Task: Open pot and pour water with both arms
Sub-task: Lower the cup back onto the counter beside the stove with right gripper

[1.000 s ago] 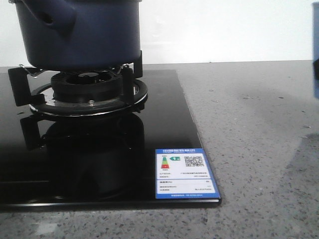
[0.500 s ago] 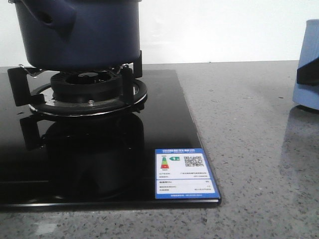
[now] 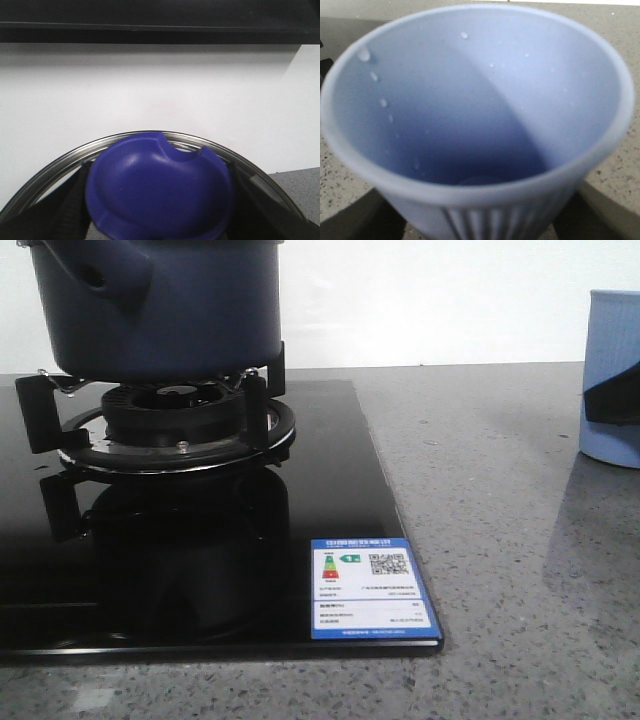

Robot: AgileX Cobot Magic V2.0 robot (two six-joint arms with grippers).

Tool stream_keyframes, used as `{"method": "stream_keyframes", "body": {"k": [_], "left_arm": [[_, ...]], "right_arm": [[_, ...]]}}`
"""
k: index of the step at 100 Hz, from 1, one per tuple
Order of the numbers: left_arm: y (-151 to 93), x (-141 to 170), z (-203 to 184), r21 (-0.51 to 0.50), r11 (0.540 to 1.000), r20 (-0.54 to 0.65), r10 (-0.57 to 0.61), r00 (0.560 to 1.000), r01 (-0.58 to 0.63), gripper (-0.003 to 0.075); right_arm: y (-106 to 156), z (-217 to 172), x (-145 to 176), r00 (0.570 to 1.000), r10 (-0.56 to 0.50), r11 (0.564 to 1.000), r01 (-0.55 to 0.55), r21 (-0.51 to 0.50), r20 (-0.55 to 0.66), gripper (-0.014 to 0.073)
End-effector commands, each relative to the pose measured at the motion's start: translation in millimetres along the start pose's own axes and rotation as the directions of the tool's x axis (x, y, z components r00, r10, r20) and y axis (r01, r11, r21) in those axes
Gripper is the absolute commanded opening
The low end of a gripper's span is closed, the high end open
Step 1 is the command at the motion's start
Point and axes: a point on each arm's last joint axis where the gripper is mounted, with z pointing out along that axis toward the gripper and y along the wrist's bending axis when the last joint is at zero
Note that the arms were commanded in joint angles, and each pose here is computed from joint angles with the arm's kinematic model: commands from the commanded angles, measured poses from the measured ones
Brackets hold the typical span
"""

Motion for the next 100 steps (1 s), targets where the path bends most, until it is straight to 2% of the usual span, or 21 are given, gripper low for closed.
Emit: {"method": "stream_keyframes", "body": {"k": [1,27,34,44,53,100], "left_arm": [[3,-26,-12,-0.039,0.999,0.15,-0.003,0.989,0.009,0.0357],[3,-26,-12,-0.039,0.999,0.15,-0.003,0.989,0.009,0.0357],[3,-26,-12,-0.039,0.999,0.15,-0.003,0.989,0.009,0.0357],[3,-26,-12,-0.039,0.999,0.15,-0.003,0.989,0.009,0.0357],[3,-26,-12,-0.039,0.999,0.15,-0.003,0.989,0.009,0.0357],[3,-26,-12,-0.039,0.999,0.15,-0.003,0.989,0.009,0.0357]], "right_arm": [[0,-2,-16,0.995,-0.019,1.0,0.021,-0.018,0.096,0.0311],[1,-2,-17,0.994,-0.018,0.999,0.022,-0.028,0.111,0.033],[2,-2,-18,0.992,-0.019,0.999,0.024,-0.039,0.125,0.0407],[3,-2,-19,0.99,-0.018,0.999,0.024,-0.047,0.137,0.0575],[3,-2,-19,0.991,-0.016,0.999,0.022,-0.047,0.137,0.0651],[9,-13,-14,0.995,0.013,0.999,-0.008,-0.051,0.095,0.0646]]}}
